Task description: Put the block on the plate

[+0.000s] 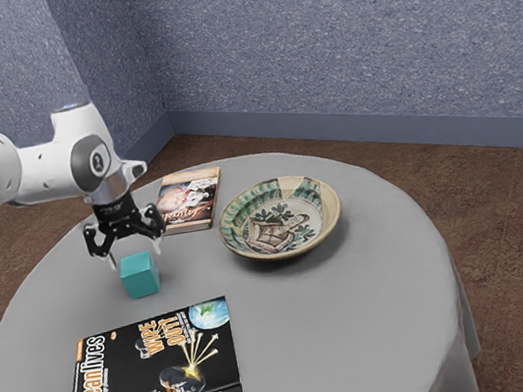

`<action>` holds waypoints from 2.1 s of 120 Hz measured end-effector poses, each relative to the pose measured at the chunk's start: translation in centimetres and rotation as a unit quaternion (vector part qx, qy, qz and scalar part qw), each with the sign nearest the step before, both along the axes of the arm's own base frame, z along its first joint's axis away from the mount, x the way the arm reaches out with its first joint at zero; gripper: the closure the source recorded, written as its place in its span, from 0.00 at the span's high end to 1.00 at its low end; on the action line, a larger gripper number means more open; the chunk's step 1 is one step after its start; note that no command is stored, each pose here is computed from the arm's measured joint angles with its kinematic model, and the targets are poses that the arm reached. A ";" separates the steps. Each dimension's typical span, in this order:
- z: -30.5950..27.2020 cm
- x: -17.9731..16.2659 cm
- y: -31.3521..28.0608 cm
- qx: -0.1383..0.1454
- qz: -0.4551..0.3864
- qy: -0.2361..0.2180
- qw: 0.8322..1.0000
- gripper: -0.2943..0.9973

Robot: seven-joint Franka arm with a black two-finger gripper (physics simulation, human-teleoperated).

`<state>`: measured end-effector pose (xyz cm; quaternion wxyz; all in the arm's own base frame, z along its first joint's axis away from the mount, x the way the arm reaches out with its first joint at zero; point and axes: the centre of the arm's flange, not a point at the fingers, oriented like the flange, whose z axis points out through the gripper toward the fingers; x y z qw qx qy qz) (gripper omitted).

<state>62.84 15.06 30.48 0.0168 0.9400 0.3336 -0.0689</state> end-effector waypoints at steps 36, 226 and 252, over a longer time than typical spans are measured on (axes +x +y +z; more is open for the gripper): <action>-1.6 -0.2 0.6 0.001 0.008 0.009 1.000 0.77; 3.1 0.5 -1.9 0.013 -0.015 -0.022 1.000 0.54; 4.9 0.8 -4.2 0.025 -0.039 -0.025 0.999 0.54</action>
